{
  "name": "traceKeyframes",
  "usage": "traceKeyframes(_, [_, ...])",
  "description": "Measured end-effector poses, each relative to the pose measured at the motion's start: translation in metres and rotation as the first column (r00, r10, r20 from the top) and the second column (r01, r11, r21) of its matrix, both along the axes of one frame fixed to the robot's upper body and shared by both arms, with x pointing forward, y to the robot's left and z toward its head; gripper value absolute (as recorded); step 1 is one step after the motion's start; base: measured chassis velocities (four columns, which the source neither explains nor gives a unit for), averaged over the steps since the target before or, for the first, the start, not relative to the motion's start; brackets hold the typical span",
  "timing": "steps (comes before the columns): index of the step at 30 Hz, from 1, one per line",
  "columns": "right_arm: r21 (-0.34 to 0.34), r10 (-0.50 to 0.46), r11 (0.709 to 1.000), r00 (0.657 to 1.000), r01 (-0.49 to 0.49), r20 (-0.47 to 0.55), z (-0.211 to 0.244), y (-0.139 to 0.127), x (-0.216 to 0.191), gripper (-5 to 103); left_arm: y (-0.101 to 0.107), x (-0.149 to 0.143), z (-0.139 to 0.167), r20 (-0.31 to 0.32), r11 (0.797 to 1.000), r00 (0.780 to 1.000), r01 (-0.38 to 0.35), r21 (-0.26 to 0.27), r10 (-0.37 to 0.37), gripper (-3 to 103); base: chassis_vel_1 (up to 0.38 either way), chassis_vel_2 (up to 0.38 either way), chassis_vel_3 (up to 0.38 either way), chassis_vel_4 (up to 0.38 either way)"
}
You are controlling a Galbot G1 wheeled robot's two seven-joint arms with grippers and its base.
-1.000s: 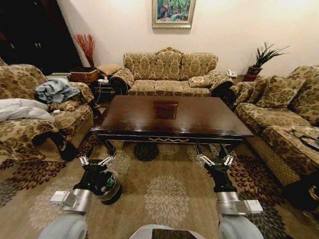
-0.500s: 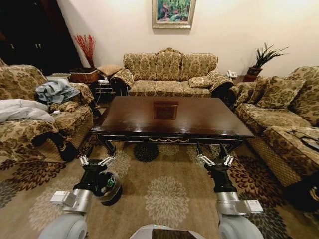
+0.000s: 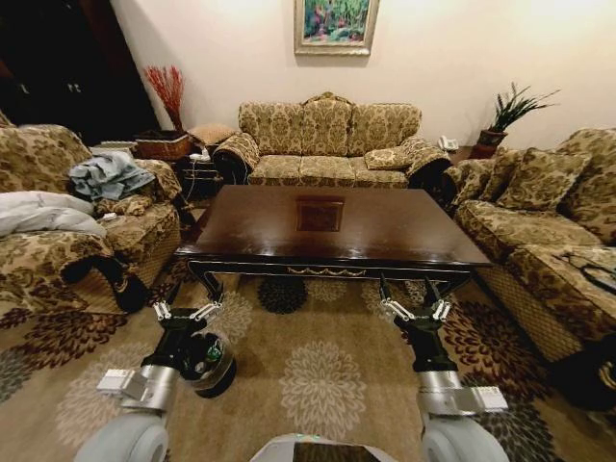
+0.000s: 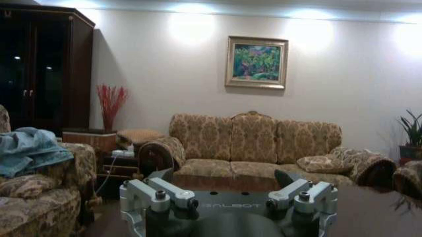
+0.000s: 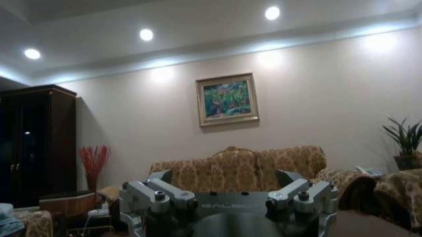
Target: Move to the front of the table and place the trash on the table into the trash bin.
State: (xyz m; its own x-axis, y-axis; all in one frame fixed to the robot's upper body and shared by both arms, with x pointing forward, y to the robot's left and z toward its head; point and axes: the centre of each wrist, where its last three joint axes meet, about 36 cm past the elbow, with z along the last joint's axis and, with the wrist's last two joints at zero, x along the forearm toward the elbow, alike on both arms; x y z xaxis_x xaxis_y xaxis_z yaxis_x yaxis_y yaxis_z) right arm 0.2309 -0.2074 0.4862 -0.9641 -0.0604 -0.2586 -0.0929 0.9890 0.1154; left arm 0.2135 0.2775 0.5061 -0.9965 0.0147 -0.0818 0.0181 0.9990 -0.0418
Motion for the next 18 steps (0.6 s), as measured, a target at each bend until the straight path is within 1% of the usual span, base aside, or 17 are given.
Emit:
traceKeyframes(3, [0.0,0.0,1.0,1.0,0.0,0.0,0.0,0.0,0.0,100,0.0,0.0,0.0,0.0,1.0,1.0,0.0,0.0,0.0,100,-0.104,0.112,0.115,-0.112])
traceKeyframes(10, [0.0,0.0,1.0,1.0,0.0,0.0,0.0001,0.0,0.0001,100,0.0,0.0,0.0,0.0,1.0,1.0,0.0,0.0,0.0,100,-0.211,0.22,0.22,-0.213])
traceKeyframes(13, [0.0,0.0,1.0,1.0,0.0,0.001,0.0001,0.0,0.0001,100,0.0,0.0,0.0,0.0,1.0,1.0,0.0,0.0,0.0,100,-0.147,0.11,0.166,-0.159])
traceKeyframes(18, [0.0,0.0,1.0,1.0,0.0,0.001,0.0001,0.0,0.0001,100,0.0,0.0,0.0,0.0,1.0,1.0,0.0,0.0,0.0,100,-0.053,0.035,0.029,-0.036])
